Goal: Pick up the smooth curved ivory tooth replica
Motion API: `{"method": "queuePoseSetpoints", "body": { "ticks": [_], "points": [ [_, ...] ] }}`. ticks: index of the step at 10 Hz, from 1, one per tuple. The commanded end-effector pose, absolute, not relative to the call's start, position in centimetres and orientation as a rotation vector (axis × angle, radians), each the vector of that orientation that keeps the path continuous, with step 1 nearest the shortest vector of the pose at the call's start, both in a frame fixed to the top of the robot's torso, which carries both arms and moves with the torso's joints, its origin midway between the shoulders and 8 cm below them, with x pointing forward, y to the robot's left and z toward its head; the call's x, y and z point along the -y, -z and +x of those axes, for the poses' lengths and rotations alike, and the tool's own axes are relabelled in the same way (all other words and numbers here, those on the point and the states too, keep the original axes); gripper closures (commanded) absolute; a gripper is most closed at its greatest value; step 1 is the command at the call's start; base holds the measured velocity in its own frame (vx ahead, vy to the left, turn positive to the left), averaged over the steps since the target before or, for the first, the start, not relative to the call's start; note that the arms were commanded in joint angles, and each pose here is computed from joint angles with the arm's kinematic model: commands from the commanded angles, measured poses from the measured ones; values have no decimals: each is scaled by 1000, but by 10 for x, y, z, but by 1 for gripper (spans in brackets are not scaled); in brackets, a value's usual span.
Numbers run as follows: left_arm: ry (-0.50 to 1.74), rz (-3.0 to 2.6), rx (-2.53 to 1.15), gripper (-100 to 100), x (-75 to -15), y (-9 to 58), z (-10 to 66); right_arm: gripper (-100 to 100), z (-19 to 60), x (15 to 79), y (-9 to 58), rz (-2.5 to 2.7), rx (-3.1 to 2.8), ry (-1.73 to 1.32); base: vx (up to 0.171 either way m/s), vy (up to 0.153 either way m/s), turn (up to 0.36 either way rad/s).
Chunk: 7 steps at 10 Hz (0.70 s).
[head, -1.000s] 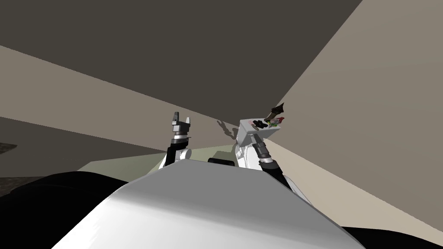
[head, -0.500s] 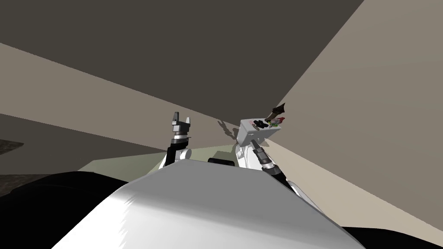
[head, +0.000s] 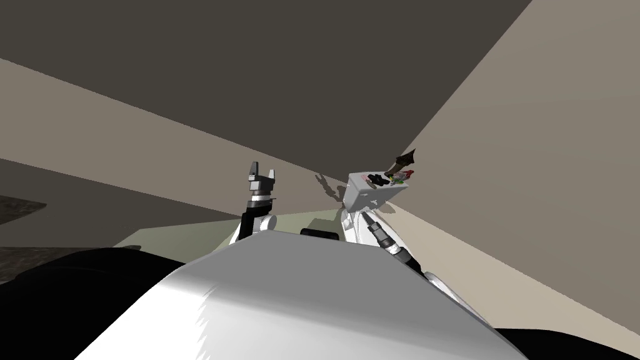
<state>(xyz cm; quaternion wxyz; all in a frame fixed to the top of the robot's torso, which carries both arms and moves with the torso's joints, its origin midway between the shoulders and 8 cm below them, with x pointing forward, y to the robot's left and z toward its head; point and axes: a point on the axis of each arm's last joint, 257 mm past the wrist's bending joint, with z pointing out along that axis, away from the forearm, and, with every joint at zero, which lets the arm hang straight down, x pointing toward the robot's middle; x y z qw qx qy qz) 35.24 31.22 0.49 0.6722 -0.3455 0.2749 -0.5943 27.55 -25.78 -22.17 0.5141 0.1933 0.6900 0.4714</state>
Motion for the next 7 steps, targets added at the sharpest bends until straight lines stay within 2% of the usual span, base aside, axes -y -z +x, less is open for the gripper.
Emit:
{"method": "queuePoseSetpoints", "body": {
  "ticks": [1, 7],
  "points": [
    [1338, -778, -619, 0, -312, -5, 352, -100, 269, 262, 230, 441, -1711, -1118, 4, 12, 11],
    [1338, -778, -619, 0, -312, -5, 352, -100, 225, 291, 282, 402, -1947, -1044, 11, 15, 23]
  ]
}}
